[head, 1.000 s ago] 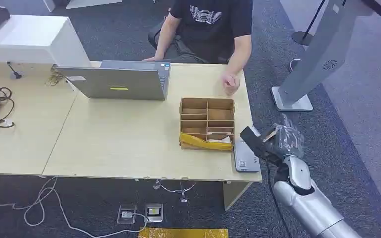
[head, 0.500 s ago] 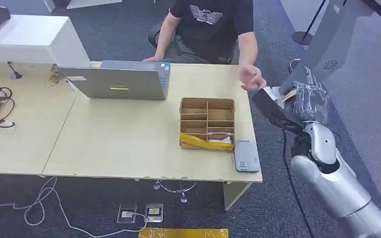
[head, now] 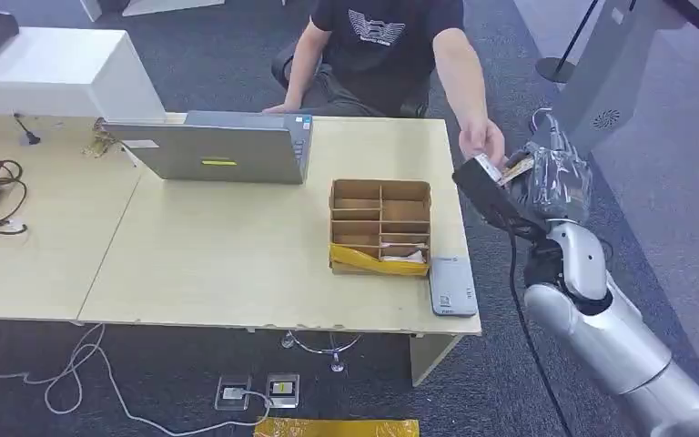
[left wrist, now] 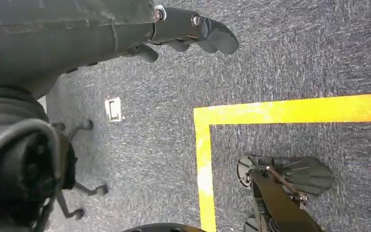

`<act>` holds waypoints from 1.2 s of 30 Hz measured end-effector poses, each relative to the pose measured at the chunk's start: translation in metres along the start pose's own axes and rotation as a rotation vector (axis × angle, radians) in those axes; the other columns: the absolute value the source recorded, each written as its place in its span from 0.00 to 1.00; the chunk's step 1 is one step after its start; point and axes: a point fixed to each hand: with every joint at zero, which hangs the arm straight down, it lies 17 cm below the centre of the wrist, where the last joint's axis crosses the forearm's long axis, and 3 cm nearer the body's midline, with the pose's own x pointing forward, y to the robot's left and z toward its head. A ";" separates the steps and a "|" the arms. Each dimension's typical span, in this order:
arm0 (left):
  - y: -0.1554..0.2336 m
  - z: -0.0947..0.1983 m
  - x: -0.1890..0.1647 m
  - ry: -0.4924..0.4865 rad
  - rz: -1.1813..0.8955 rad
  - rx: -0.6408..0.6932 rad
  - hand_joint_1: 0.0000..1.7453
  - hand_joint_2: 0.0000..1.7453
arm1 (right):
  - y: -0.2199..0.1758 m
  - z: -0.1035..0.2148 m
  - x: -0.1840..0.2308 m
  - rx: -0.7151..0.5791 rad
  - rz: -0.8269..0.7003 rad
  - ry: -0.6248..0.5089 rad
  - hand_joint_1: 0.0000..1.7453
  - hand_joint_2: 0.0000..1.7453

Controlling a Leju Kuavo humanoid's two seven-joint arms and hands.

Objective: Pass the card to the sensor for recognition and then transmit it.

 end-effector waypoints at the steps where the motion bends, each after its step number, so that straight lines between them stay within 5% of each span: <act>1: 0.000 0.000 0.000 0.000 0.000 0.000 0.00 0.00 | 0.002 0.001 0.001 0.002 -0.006 -0.001 1.00 1.00; 6: 0.001 0.000 0.001 -0.001 -0.001 0.004 0.00 0.00 | 0.012 0.006 0.003 0.015 -0.003 -0.009 0.94 1.00; 8: 0.002 0.000 0.002 -0.003 -0.003 0.005 0.00 0.00 | 0.016 0.007 0.003 0.022 0.004 -0.010 0.00 1.00; 25: 0.001 0.000 0.001 -0.004 -0.010 0.002 0.00 0.00 | 0.046 0.021 0.002 0.132 0.141 -0.037 0.00 1.00; 36: 0.000 0.000 -0.006 0.017 -0.013 -0.011 0.00 0.00 | 0.080 0.084 0.009 0.341 0.229 -0.104 0.00 1.00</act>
